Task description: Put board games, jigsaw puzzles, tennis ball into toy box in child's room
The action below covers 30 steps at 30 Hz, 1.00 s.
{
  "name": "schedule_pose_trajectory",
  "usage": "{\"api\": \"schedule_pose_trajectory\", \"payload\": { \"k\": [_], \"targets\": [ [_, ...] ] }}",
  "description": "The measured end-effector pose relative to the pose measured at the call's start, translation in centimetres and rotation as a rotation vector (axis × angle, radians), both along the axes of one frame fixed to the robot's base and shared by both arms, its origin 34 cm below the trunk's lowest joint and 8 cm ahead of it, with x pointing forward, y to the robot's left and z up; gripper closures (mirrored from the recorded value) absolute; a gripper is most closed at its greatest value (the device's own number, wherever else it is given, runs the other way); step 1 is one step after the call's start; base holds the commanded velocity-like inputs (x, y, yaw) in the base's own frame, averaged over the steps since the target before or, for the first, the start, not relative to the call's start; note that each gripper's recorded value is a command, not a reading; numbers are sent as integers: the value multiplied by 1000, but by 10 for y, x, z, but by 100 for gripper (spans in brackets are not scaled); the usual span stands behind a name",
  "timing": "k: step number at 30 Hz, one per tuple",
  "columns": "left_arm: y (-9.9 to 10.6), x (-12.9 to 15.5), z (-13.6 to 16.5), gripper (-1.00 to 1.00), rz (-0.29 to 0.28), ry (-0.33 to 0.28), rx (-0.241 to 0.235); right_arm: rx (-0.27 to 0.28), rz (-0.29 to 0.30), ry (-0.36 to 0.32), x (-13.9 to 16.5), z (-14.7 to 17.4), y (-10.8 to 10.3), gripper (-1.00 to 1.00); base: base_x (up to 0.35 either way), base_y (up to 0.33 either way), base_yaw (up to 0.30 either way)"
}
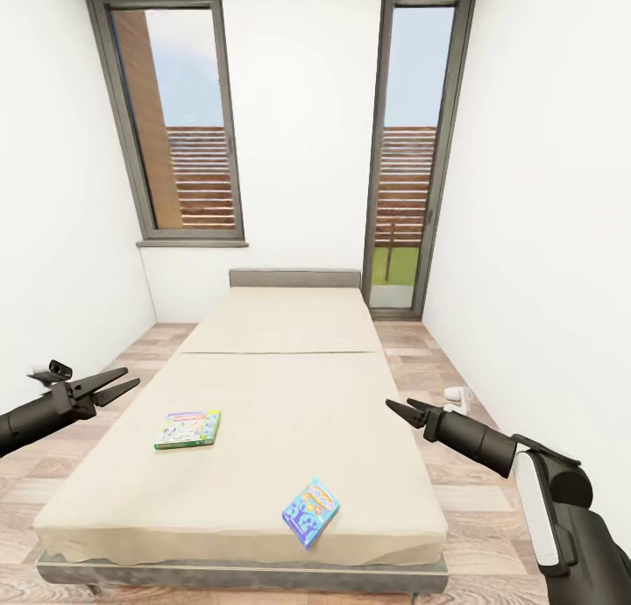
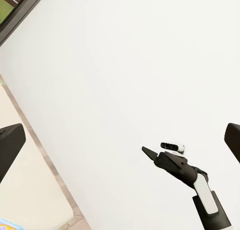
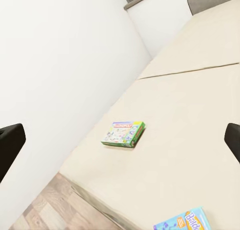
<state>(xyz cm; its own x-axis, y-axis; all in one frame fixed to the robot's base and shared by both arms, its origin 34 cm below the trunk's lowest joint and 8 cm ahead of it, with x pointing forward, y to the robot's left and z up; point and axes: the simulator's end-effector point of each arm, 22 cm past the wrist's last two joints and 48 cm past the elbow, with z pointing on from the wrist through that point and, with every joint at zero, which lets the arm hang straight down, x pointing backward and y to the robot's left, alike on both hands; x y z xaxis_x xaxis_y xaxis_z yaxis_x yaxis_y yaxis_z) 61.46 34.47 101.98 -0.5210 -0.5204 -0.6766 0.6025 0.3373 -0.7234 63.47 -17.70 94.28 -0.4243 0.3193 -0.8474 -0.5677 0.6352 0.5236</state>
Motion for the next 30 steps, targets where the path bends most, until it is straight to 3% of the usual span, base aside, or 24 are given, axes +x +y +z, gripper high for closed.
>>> {"api": "schedule_pose_trajectory", "payload": {
  "k": [30],
  "targets": [
    [-1,0,-1,-100,-2,1,-1,-6,-8,0,1,-1,-2,-100,0,28,0]
  ]
}}
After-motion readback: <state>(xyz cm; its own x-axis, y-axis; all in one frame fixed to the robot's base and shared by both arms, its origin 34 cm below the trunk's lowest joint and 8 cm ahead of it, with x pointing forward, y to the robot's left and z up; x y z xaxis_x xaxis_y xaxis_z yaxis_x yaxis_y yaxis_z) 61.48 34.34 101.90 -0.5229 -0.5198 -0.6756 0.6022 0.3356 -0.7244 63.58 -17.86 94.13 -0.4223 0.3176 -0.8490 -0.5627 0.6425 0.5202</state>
